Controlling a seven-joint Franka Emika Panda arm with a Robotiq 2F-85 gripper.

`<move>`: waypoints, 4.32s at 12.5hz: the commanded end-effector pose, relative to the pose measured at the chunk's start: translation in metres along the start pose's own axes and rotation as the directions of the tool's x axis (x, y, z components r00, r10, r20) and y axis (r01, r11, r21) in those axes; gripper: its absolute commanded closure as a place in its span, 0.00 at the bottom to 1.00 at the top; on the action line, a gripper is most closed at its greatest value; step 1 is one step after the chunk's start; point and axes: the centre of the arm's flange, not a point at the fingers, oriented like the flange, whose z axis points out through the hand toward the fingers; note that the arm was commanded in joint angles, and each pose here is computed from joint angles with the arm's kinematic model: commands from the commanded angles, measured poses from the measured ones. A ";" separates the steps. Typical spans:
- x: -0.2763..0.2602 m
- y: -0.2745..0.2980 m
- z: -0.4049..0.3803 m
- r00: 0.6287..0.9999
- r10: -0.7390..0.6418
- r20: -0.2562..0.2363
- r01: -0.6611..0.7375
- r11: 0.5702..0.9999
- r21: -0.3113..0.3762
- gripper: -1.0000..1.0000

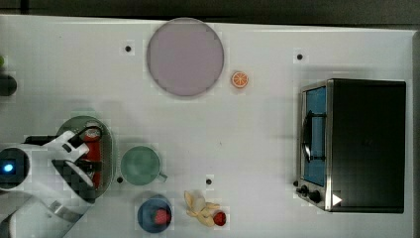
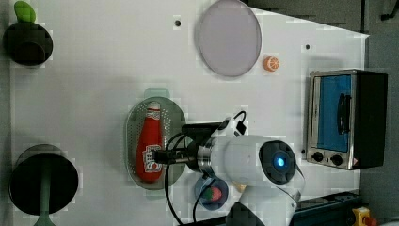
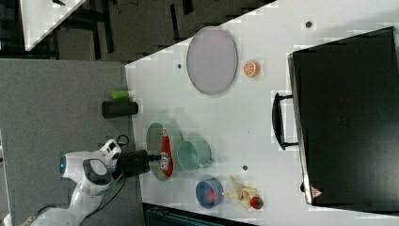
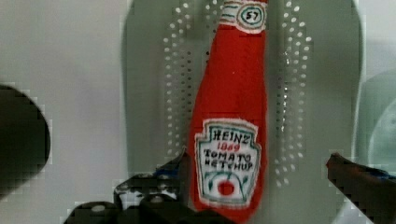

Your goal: Pick ketchup from strainer and place it on the table

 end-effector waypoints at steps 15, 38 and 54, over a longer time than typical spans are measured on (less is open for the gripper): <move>0.000 -0.017 0.036 0.997 0.078 -0.027 -0.078 0.997 0.011 0.41; 0.169 0.286 -0.228 0.892 0.445 -0.080 -0.451 0.888 -0.089 0.41; 0.101 0.369 -0.009 0.930 0.368 -0.012 -0.366 0.919 -0.144 0.06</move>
